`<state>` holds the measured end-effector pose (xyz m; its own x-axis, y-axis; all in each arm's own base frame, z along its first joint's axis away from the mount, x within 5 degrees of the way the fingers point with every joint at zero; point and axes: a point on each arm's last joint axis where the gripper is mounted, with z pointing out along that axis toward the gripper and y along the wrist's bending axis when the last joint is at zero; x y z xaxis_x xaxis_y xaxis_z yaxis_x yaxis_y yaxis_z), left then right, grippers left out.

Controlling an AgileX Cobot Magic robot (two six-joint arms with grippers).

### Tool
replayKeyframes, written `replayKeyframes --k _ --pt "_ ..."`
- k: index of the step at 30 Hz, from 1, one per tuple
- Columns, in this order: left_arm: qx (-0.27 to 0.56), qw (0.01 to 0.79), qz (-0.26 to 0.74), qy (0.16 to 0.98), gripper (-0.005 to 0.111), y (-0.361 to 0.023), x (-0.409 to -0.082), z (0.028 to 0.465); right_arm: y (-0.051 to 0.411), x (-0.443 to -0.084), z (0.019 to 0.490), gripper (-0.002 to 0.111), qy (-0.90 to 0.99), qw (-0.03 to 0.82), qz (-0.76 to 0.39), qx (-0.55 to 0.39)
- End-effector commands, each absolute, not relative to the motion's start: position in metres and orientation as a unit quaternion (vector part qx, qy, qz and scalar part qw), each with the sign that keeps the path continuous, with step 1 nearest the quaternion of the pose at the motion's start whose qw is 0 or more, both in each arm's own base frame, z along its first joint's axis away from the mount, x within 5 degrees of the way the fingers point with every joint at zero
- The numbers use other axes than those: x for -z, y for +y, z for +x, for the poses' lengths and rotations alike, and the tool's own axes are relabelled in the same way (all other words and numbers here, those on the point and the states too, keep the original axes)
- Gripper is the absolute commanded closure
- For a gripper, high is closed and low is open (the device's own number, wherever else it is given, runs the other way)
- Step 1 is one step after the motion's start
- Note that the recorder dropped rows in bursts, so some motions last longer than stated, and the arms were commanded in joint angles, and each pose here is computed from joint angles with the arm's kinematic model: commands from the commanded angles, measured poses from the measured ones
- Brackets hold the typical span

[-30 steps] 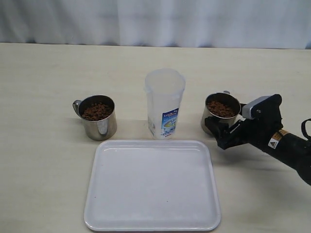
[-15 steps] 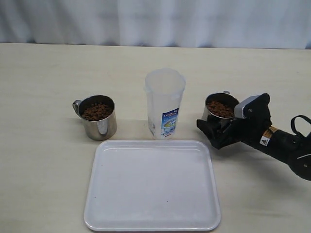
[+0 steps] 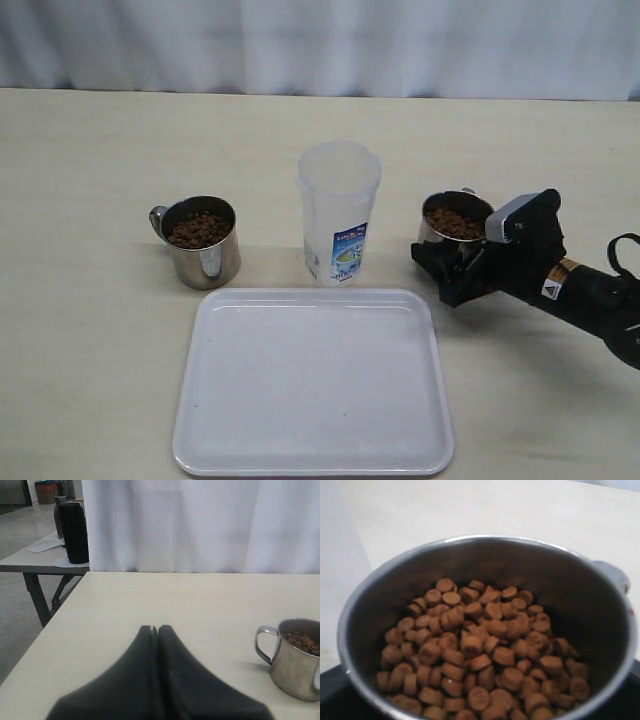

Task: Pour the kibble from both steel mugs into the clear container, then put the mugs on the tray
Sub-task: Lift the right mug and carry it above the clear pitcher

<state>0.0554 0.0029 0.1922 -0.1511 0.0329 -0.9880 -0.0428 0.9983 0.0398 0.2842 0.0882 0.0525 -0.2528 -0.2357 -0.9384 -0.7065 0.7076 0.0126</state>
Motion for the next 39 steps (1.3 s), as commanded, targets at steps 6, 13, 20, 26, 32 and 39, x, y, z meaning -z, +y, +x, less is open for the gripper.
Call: replayKeyframes --k 6,13,20,26,32,39 --pt "-0.026 0.655 -0.003 0.755 0.107 0.003 -0.193 0.056 0.065 -0.12 0.269 0.104 0.789 0.558 -0.211 -0.146" --pt "-0.026 0.655 -0.003 0.755 0.107 0.003 -0.193 0.056 0.084 -0.147 0.25 0.104 0.815 0.508 -0.252 -0.122" --pt "-0.026 0.655 -0.003 0.755 0.107 0.003 -0.193 0.056 0.11 -0.147 0.236 0.104 0.815 0.485 -0.292 -0.12" --pt "-0.026 0.653 -0.003 0.757 0.107 0.003 -0.192 0.055 0.107 -0.155 0.233 0.104 0.824 0.481 -0.287 -0.081" --pt "-0.026 0.653 -0.003 0.757 0.107 0.003 -0.192 0.055 0.103 -0.168 0.228 0.104 0.823 0.486 -0.287 -0.071" --pt "-0.026 0.653 -0.003 0.757 0.107 0.003 -0.192 0.055 0.102 -0.17 0.23 0.104 0.827 0.44 -0.326 -0.128"
